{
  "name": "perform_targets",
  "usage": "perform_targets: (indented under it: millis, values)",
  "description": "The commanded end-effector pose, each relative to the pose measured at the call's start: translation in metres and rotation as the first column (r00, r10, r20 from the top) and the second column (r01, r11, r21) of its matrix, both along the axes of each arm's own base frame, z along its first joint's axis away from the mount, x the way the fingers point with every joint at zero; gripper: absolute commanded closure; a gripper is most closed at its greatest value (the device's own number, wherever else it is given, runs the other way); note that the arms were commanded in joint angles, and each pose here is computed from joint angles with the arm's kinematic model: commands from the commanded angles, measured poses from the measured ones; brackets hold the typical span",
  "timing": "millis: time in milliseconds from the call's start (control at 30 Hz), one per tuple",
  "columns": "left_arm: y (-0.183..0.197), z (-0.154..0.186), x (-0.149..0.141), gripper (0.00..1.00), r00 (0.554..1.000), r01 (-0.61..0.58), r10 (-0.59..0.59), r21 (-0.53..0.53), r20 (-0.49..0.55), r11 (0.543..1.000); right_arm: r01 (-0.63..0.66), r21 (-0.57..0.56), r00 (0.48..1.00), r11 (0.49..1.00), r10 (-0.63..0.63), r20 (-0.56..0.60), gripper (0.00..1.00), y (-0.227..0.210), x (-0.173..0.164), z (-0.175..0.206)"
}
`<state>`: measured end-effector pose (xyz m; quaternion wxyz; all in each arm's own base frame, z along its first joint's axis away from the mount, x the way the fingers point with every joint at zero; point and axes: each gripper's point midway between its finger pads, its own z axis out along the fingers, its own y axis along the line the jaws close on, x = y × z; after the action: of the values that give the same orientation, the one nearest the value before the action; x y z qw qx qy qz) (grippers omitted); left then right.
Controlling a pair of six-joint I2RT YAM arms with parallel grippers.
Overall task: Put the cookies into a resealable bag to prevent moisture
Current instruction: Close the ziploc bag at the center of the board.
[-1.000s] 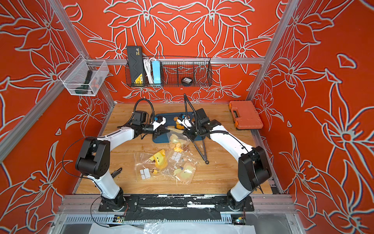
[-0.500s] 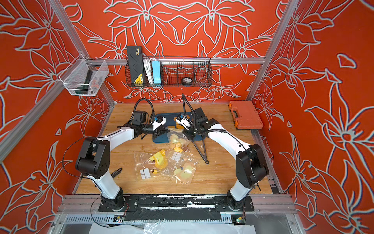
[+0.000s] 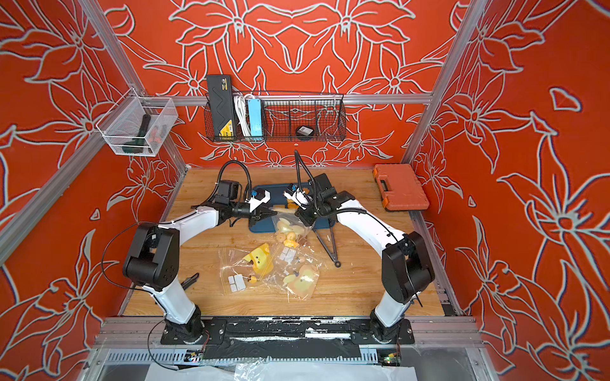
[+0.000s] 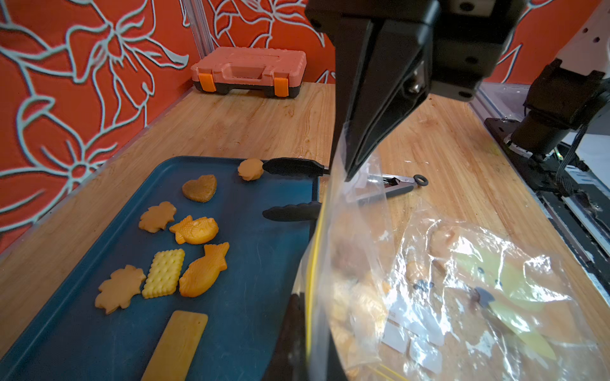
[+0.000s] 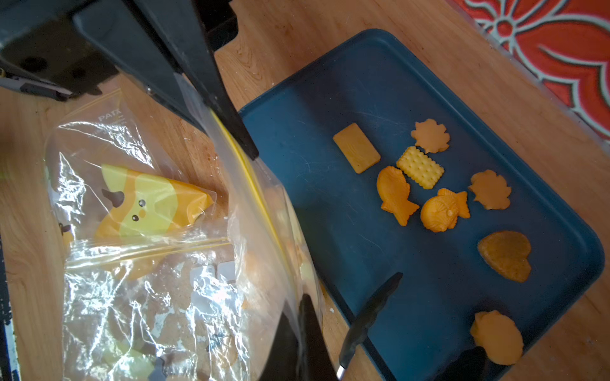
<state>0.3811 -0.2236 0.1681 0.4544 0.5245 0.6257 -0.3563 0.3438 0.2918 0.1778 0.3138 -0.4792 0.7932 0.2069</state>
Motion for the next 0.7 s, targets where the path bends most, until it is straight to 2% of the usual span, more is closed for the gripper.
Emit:
perform_targets:
  millis: [0,33,67,100,133,167,200,233,267,300,333,400,467,533,567,600,633,667]
  values:
    - [-0.001,0.013,-0.003,1.0,0.999,0.029,-0.028,-0.019,0.032,0.999,-0.03,0.018,1.0,0.999,0.03,0.004,0.86,0.009,0.002,0.006]
    - [-0.001,0.013,-0.002,1.0,0.999,0.029,-0.028,-0.02,0.033,0.999,-0.031,0.022,0.999,0.999,0.031,0.01,0.73,0.01,0.002,0.006]
    - [-0.001,0.013,-0.002,1.0,0.999,0.029,-0.028,-0.019,0.035,0.999,-0.032,0.026,0.999,0.999,0.031,0.013,0.8,0.011,0.002,0.006]
    - [-0.001,0.013,-0.003,1.0,0.999,0.029,-0.028,-0.019,0.032,0.999,-0.034,0.027,0.999,0.999,0.034,0.01,0.96,0.012,0.002,0.006]
    - [-0.001,0.013,-0.003,1.0,0.999,0.029,-0.028,-0.019,0.034,0.999,-0.037,0.024,0.999,0.999,0.037,0.003,1.0,0.012,0.002,0.006]
    - [-0.001,0.013,-0.002,1.0,0.999,0.029,-0.028,-0.019,0.034,0.999,-0.039,0.024,0.999,0.999,0.039,-0.001,0.97,0.013,0.002,0.006]
    - [-0.001,0.013,-0.003,1.0,0.999,0.029,-0.028,-0.019,0.033,0.999,-0.041,0.027,0.999,0.999,0.041,0.001,0.81,0.014,0.003,0.006]
    - [-0.001,0.013,-0.003,1.0,0.999,0.029,-0.028,-0.019,0.033,0.999,-0.039,0.031,0.999,0.999,0.039,0.007,0.74,0.014,0.003,0.006]
    - [-0.001,0.013,-0.003,1.0,0.999,0.03,-0.029,-0.019,0.032,0.999,-0.04,0.036,0.999,0.999,0.04,0.009,0.93,0.015,0.004,0.007]
    - [-0.001,0.013,-0.003,1.0,0.999,0.03,-0.03,-0.02,0.033,0.999,-0.04,0.035,0.999,0.999,0.04,0.005,1.0,0.015,0.004,0.007]
    - [-0.001,0.013,-0.003,1.0,0.999,0.031,-0.03,-0.021,0.033,0.999,-0.042,0.035,0.999,0.999,0.042,0.002,1.0,0.016,0.004,0.007]
    - [-0.001,0.013,-0.003,1.0,0.999,0.031,-0.03,-0.021,0.032,0.999,-0.04,0.041,0.999,0.998,0.04,0.012,0.77,0.017,0.006,0.008]
    - [-0.001,0.013,-0.003,1.0,0.999,0.033,-0.032,-0.022,0.034,0.999,-0.042,0.046,0.999,0.998,0.041,0.014,1.0,0.018,0.006,0.009]
    - [-0.002,0.013,-0.003,1.0,0.999,0.034,-0.034,-0.023,0.034,0.999,-0.053,0.042,0.999,0.998,0.053,-0.003,1.0,0.02,0.005,0.008]
    - [-0.002,0.014,-0.003,1.0,0.999,0.035,-0.034,-0.025,0.033,0.999,-0.048,0.042,0.999,0.998,0.048,0.002,0.85,0.02,0.007,0.007]
    - [-0.001,0.014,-0.003,1.0,0.999,0.035,-0.034,-0.025,0.034,0.999,-0.044,0.046,0.999,0.998,0.044,0.01,0.77,0.02,0.008,0.007]
    - [-0.002,0.014,-0.003,1.0,0.999,0.034,-0.034,-0.024,0.035,0.999,-0.043,0.052,0.999,0.998,0.042,0.018,0.85,0.021,0.009,0.008]
    - [-0.002,0.013,-0.003,1.0,0.999,0.034,-0.033,-0.023,0.032,0.999,-0.042,0.055,0.999,0.998,0.041,0.017,1.0,0.022,0.009,0.008]
